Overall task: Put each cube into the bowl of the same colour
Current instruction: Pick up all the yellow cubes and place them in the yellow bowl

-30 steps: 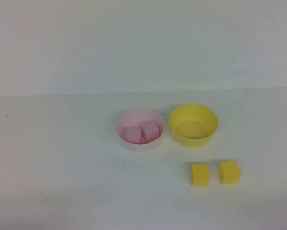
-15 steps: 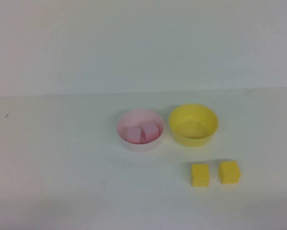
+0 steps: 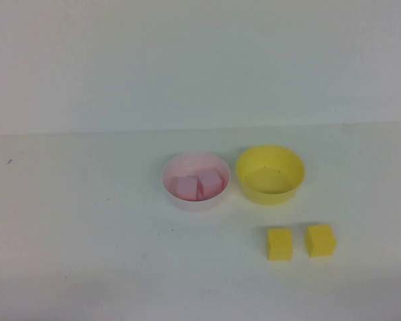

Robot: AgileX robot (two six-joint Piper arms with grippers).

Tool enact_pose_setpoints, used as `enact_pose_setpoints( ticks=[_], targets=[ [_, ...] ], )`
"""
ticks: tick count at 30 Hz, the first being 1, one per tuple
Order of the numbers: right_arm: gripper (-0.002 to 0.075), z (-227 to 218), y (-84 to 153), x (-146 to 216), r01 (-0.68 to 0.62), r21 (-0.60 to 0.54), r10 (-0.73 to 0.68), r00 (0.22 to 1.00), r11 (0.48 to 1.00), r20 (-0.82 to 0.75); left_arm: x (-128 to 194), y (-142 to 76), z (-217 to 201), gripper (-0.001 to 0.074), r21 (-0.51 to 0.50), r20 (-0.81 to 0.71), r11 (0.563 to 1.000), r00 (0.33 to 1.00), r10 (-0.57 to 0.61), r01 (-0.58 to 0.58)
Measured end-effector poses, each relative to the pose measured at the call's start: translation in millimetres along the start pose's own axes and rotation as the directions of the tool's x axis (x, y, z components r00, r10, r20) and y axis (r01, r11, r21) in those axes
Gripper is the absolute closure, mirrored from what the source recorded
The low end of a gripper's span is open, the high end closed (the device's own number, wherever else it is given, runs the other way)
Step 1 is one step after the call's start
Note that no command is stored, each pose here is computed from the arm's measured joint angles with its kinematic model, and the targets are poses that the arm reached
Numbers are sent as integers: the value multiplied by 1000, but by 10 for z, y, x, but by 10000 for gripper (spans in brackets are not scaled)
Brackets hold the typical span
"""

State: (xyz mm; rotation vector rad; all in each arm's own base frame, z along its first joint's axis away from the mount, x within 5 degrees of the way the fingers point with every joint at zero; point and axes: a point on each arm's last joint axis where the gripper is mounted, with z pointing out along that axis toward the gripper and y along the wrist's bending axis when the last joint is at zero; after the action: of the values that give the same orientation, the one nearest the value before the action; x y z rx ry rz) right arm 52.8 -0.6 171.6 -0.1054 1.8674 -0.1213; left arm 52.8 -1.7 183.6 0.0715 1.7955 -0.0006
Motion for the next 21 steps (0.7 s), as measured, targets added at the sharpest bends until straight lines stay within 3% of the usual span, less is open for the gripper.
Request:
enact_pose_setpoints(
  ticks=[21],
  targets=[
    [728, 0, 0, 0, 0, 0, 0, 1000, 1000, 0, 0, -2, 0, 735, 3, 0, 1000, 1000, -3, 3]
  ],
)
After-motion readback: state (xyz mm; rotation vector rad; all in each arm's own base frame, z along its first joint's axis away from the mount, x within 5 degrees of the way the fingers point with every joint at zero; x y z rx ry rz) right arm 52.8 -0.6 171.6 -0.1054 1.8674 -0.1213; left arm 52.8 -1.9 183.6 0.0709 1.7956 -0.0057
